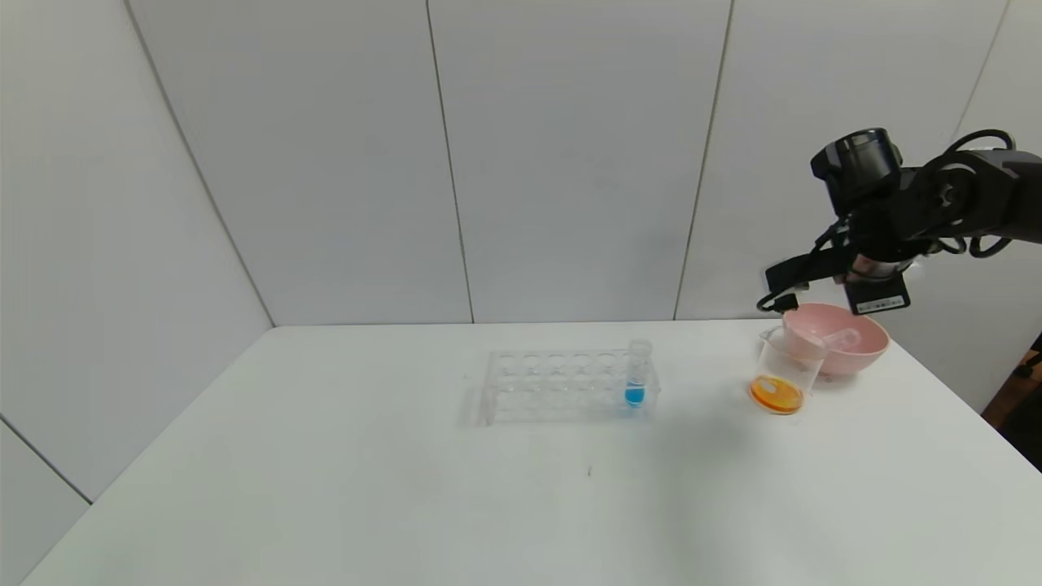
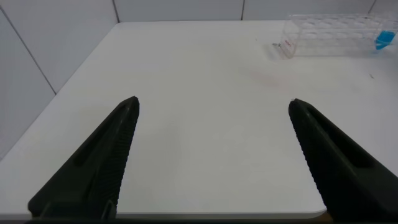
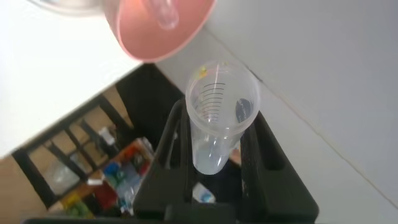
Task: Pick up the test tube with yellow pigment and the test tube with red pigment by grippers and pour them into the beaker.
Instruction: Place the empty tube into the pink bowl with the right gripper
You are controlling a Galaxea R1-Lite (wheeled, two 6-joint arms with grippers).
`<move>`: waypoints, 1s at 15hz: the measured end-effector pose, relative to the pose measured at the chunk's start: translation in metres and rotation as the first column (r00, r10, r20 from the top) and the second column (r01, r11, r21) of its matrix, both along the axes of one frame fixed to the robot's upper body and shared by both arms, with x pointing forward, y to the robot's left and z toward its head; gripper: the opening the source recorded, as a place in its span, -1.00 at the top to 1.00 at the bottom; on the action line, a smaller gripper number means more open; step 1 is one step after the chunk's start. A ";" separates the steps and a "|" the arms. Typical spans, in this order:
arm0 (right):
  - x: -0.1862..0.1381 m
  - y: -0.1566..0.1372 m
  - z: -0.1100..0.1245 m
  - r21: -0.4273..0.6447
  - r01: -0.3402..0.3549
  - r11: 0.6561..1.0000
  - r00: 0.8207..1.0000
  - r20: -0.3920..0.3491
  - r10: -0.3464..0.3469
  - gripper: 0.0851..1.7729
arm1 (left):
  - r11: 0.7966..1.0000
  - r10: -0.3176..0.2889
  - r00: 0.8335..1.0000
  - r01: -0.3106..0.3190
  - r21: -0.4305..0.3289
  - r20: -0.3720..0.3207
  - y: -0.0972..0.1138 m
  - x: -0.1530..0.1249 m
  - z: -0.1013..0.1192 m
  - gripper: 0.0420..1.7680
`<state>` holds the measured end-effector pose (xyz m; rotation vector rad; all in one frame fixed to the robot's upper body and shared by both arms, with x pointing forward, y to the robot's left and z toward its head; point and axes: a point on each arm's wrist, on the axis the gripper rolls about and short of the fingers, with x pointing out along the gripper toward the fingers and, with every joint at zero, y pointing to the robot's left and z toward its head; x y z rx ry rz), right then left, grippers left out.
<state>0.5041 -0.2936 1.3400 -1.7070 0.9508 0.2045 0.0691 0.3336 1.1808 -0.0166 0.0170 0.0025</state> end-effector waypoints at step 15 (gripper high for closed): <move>-0.032 -0.066 0.004 0.950 -0.113 0.292 0.893 0.226 -0.390 0.51 | 1.000 0.000 1.000 0.000 0.000 0.000 0.000 0.000 0.000 -0.94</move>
